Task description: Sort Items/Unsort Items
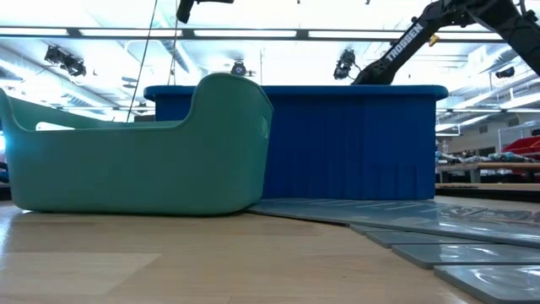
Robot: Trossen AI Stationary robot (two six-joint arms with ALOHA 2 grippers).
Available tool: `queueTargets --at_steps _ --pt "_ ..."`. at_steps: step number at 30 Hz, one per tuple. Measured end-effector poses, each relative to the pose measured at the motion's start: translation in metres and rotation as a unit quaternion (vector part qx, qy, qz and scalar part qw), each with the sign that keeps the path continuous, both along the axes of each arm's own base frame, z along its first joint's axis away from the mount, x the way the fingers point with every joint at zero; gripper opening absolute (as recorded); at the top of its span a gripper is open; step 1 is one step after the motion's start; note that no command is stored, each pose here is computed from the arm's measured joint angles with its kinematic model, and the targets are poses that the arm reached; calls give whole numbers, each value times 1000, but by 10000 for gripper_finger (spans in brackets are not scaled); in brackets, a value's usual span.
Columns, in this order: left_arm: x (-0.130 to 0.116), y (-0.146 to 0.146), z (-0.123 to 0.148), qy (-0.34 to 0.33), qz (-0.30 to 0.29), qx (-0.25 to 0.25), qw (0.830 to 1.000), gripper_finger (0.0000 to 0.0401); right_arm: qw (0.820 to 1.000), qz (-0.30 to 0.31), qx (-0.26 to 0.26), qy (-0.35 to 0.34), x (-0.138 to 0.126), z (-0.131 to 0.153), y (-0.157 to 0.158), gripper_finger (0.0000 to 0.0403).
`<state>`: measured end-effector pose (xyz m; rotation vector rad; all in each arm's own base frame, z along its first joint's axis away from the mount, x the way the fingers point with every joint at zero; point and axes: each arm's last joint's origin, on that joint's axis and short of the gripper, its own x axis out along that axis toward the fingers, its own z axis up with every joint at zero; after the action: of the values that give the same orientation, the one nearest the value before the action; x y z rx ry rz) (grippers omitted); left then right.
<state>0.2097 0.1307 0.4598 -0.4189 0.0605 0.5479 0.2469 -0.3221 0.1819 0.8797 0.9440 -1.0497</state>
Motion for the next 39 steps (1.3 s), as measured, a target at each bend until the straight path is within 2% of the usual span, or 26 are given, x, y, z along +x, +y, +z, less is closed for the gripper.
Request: queueTargets --at_steps 7,9,13,17,19,23,26,30,35,39 --pt "0 0 0 -6 -4 -10 1000 1 999 -12 -34 -9 1 -8 -2 219" --pt "0 -1 0 -7 -7 -13 1000 1 999 -11 -41 -10 1 -8 -3 197" --pt "0 -1 0 -12 -7 -21 1000 1 999 5 -43 -14 2 -7 -4 128" --pt "0 -1 0 -12 -6 -21 1000 1 999 29 -39 -25 2 -3 -4 128" --pt "0 -1 0 -13 -6 -22 1000 1 997 42 -41 -42 5 7 -2 128" --pt "1 -1 0 -14 -14 -25 999 1 985 84 -66 -134 12 56 5 128" --pt "1 -1 0 -14 -18 -26 999 1 964 159 -89 -192 22 94 25 128" --pt "1 -1 0 -14 -19 -24 999 1 915 285 -102 -268 39 137 72 128" --pt "1 -1 0 -13 -19 -24 999 1 856 402 -73 -317 72 156 139 128" --pt "0 -1 0 -13 -10 -22 1000 1 816 466 -57 -336 98 159 190 128"
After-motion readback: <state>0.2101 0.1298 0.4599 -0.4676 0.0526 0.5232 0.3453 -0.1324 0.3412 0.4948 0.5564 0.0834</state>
